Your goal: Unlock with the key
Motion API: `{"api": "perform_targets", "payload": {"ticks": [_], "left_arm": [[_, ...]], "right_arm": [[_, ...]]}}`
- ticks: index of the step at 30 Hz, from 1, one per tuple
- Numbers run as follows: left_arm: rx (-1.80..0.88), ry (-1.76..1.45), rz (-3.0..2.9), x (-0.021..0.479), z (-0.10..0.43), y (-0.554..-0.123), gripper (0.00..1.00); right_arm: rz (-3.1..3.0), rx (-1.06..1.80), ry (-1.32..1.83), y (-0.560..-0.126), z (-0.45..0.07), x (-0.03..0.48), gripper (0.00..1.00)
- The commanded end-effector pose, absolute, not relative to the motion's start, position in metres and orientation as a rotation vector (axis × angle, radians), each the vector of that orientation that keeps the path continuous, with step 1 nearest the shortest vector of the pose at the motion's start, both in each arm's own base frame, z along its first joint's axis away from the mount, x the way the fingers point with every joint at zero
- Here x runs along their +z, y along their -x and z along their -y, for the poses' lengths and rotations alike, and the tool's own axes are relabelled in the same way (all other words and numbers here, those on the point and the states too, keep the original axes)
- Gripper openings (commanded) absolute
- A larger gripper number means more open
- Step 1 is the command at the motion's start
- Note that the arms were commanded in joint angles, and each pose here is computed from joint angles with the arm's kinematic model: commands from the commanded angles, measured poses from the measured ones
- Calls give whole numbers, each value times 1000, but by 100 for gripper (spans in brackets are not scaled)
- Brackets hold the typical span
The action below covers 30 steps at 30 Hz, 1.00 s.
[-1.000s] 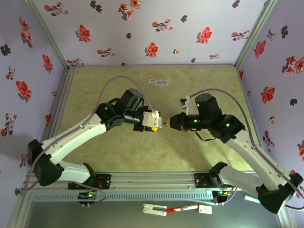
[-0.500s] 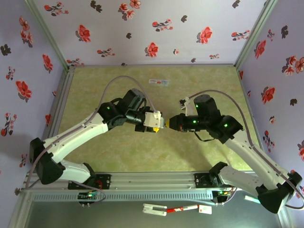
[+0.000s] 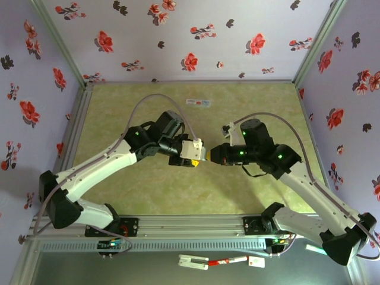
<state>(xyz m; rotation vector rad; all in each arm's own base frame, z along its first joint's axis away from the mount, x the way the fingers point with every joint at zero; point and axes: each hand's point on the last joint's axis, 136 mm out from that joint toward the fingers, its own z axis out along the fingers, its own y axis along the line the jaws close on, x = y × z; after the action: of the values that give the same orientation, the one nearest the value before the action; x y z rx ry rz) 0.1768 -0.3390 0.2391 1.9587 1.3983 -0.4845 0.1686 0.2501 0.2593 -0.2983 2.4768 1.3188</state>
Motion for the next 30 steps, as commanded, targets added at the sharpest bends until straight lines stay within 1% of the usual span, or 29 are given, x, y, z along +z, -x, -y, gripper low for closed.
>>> {"api": "perform_targets", "payload": {"ticks": [1,8,21,24,27,30], "left_arm": [[-596,-1913,-1283,273,367,-162,0],[-661,-1881,-1259,285,382,-158,0],[-690,-1746,-1160,302,414,-153,0],[-565,-1731,-1128,292,420,-158,0],[-455,-1684,-1111,282,420,-168,0],[-318,-1624,-1101,267,414,-183,0]], "right_arm": [[-2467,1292,378,-169,-255,256,0],[-2470,1248,489,-165,-263,252,0],[-2500,1329,332,-176,-278,238,0],[-2482,1389,186,-185,-279,246,0],[-2496,1460,-53,-198,-275,248,0],[-2472,1606,-322,-209,-272,248,0]]}}
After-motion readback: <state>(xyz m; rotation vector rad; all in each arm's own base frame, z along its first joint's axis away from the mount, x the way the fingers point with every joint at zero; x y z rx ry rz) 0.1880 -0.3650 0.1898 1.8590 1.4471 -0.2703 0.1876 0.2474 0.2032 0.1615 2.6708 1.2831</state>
